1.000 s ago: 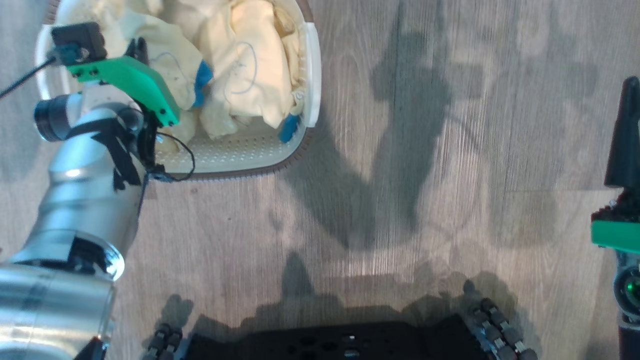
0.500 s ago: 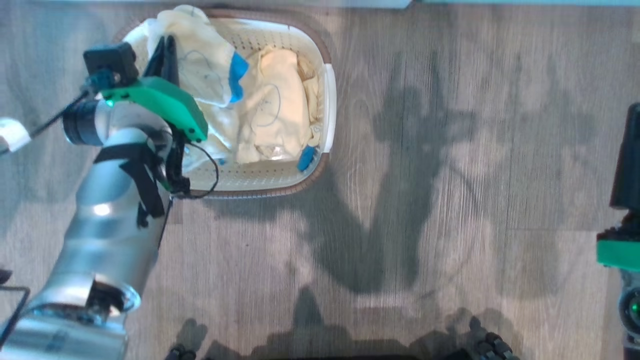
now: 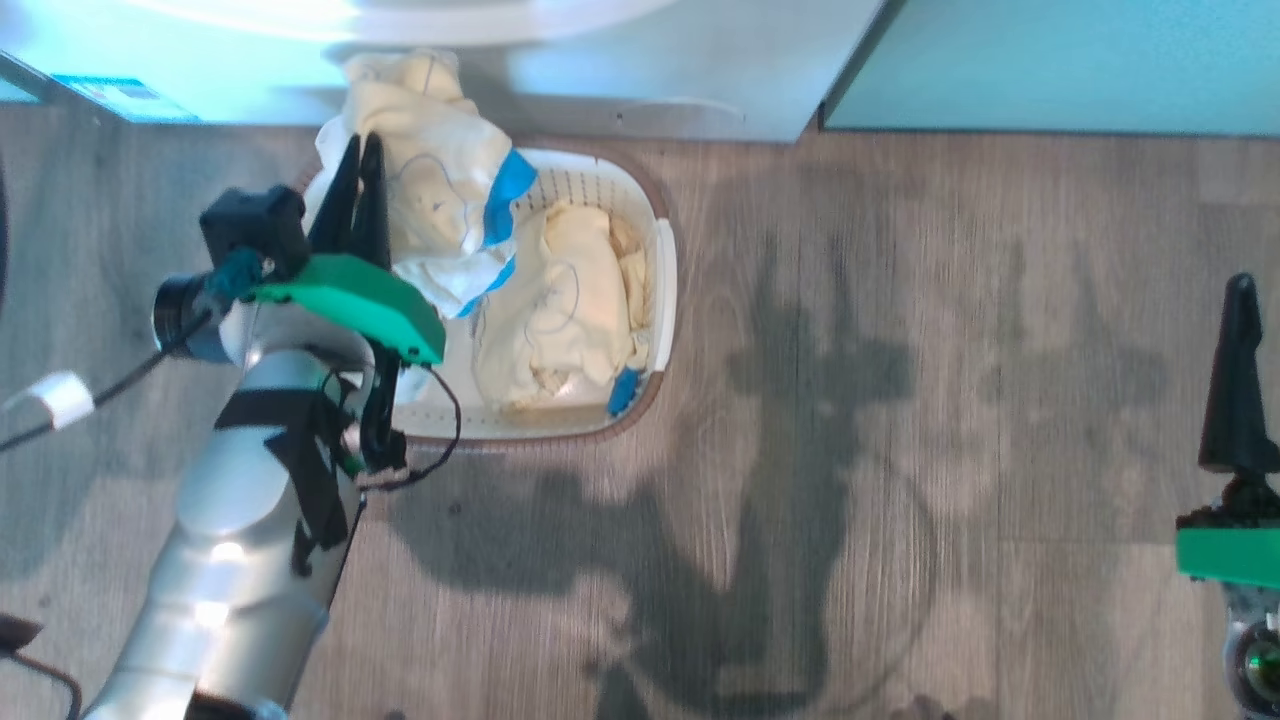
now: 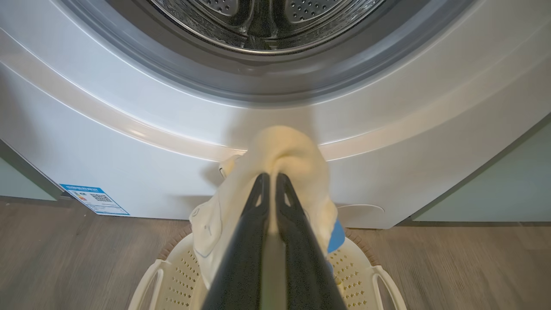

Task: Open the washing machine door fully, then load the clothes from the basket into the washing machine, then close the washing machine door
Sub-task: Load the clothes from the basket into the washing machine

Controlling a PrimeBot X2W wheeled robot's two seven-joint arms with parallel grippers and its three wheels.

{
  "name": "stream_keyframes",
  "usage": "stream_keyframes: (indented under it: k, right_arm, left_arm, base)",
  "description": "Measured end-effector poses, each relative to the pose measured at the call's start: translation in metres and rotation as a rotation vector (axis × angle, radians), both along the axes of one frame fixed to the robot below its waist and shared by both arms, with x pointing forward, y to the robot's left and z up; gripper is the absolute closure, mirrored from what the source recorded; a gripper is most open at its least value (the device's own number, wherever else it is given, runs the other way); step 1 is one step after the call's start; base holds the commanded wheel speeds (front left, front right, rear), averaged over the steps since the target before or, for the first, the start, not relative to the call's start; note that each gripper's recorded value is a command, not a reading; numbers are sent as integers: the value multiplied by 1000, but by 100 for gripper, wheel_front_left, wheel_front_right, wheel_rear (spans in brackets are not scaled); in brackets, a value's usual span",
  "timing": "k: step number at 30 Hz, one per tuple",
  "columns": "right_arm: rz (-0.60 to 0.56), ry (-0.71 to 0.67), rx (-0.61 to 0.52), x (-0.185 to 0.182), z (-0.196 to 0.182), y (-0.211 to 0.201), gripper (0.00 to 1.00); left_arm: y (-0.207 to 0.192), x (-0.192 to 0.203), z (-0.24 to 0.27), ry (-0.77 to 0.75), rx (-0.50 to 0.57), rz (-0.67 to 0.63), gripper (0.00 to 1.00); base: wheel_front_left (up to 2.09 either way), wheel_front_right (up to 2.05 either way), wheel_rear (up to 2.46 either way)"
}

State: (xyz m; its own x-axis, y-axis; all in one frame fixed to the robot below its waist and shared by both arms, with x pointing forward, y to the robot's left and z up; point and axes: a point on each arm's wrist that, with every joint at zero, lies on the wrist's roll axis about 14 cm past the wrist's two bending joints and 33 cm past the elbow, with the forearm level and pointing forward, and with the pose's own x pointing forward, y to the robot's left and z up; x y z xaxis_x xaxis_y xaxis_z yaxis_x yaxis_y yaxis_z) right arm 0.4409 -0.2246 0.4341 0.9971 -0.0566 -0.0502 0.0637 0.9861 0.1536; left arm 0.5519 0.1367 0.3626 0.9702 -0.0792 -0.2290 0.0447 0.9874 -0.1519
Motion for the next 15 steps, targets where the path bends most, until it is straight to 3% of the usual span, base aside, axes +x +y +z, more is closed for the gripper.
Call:
stream_keyframes:
  k: [15]
  right_arm:
    - [39,-78,-20,-33,45,12,0]
  left_arm:
    - [19,-56,101,-187,48,32,100]
  base:
    - [0,0,0]
